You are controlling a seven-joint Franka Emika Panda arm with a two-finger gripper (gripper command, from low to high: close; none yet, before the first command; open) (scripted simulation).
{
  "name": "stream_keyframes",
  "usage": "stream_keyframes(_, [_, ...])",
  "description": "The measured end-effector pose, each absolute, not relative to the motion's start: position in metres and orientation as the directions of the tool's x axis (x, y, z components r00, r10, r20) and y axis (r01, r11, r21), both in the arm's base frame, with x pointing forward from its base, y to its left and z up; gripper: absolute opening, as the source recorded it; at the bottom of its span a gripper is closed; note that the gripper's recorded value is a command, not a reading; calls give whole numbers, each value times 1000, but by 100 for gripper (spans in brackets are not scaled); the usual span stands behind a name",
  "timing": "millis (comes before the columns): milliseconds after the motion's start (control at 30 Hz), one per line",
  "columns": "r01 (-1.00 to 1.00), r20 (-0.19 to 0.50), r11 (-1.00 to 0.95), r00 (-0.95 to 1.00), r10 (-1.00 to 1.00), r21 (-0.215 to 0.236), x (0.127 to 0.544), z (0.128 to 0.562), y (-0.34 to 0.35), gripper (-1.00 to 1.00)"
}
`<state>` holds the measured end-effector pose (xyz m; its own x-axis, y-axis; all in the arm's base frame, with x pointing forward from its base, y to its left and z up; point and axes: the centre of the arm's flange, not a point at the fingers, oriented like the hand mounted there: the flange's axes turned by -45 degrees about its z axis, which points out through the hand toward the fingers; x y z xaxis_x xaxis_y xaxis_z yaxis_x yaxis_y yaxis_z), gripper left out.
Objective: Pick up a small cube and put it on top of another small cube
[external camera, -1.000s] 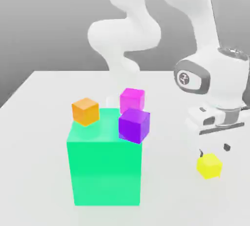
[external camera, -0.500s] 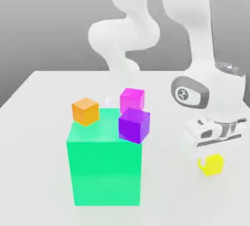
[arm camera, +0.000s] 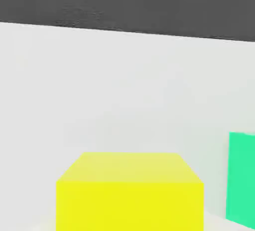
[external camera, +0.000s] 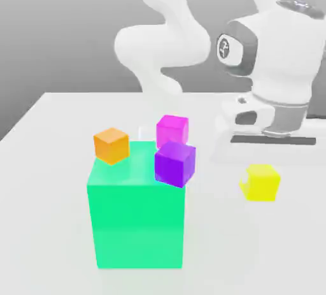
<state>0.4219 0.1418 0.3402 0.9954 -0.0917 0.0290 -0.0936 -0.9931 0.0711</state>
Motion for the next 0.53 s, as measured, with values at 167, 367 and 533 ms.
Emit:
stream_keyframes(167, [-344,24,-938,939,-344,41,428,417,73,-100])
stream_keyframes(367, [-552,-1,-834,834,-552,-3,416,419,23,-100])
stream_keyframes(533, [-556,-2,-831,831,-556,-4,414,395,22,100])
